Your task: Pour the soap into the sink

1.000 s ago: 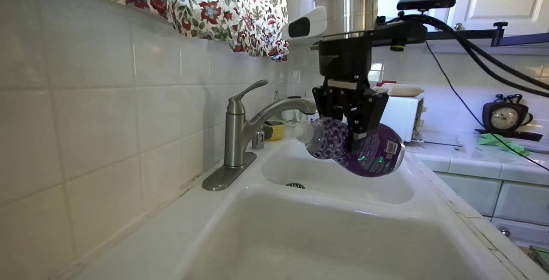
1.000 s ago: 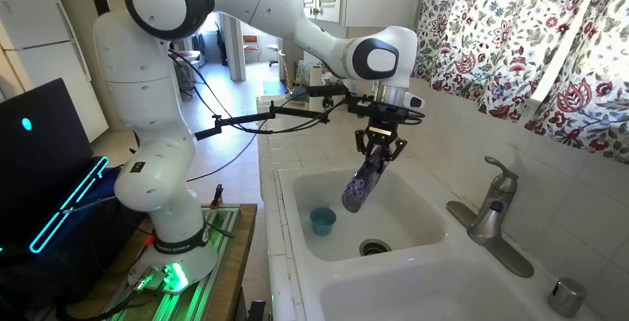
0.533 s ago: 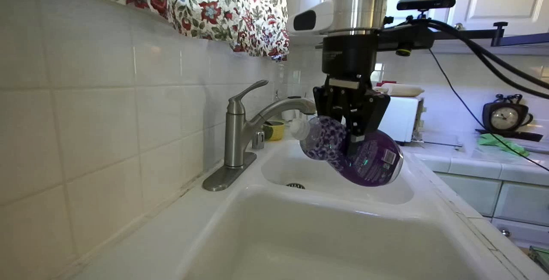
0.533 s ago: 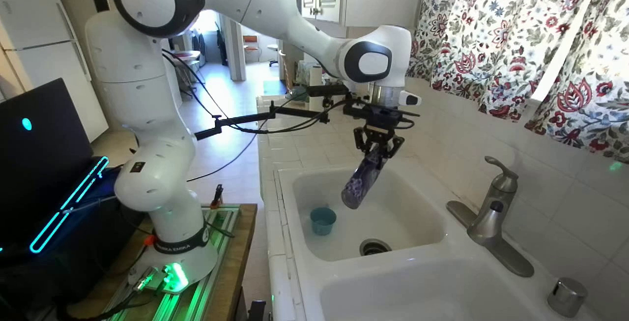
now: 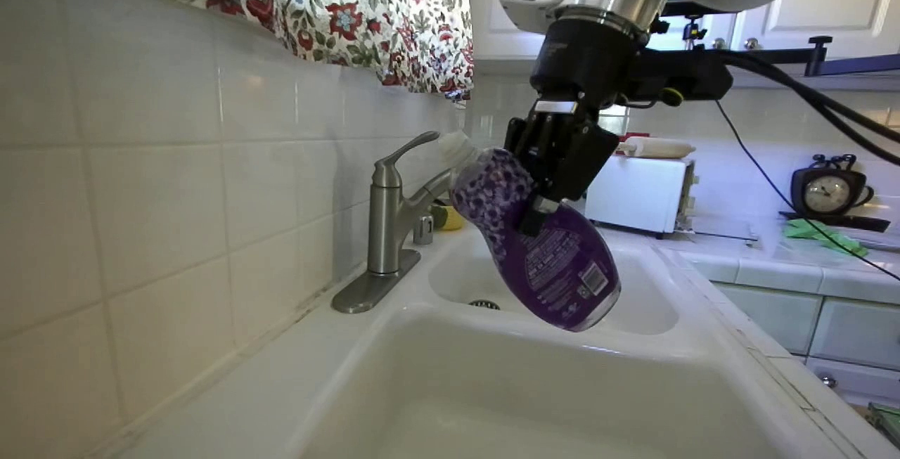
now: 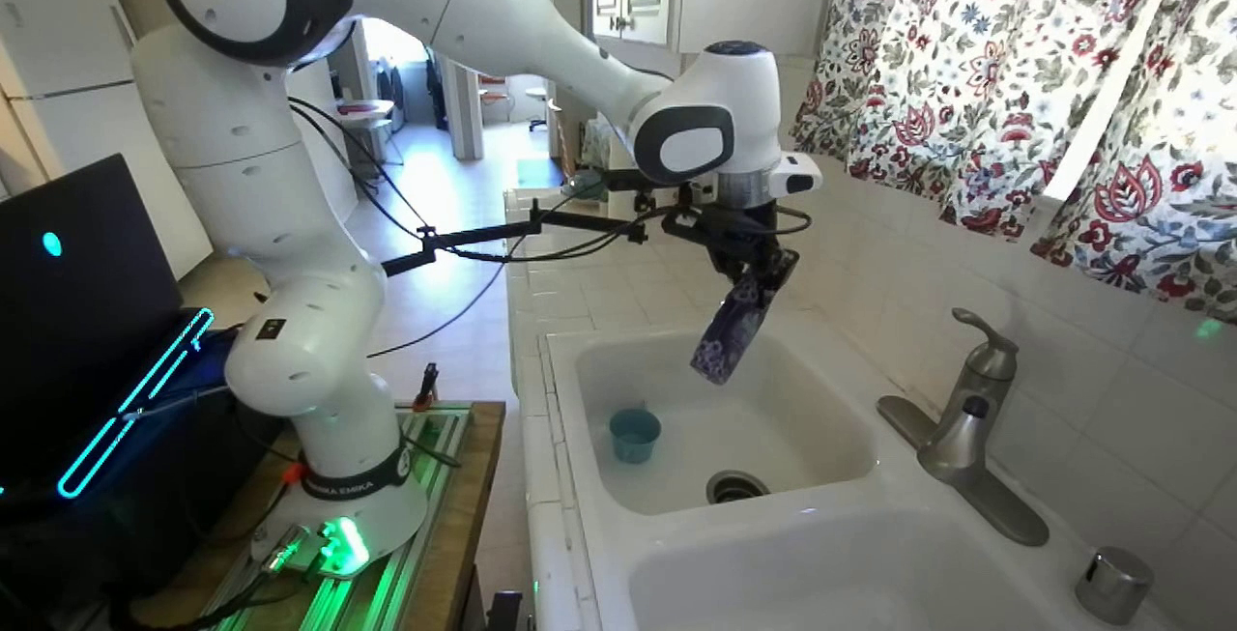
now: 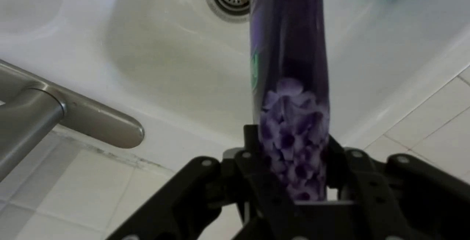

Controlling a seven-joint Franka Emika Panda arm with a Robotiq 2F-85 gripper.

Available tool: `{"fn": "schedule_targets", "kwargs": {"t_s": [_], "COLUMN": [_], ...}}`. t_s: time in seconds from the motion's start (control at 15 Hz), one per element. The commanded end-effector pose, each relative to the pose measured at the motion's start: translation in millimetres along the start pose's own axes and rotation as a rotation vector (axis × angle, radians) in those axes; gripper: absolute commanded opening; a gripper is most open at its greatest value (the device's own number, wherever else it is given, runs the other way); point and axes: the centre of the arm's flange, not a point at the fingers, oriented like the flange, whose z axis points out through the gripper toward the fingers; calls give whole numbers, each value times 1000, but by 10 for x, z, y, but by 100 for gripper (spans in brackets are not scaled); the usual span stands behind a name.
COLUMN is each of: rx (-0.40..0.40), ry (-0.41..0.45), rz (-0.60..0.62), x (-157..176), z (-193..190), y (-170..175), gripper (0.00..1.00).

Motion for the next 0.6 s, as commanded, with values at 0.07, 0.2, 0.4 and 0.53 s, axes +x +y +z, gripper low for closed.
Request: {"fn": "schedule_targets", "kwargs": {"t_s": [0.07, 0.2, 0.4, 0.53], "rx": [-50, -78, -109, -107], "ry": [243, 342, 484, 549], "rz": [46, 36, 49, 63], "x": [-19, 96, 257, 335], "z": [69, 61, -35, -38], "y": [-223, -334, -509, -634], "gripper": [15, 15, 15, 15]}}
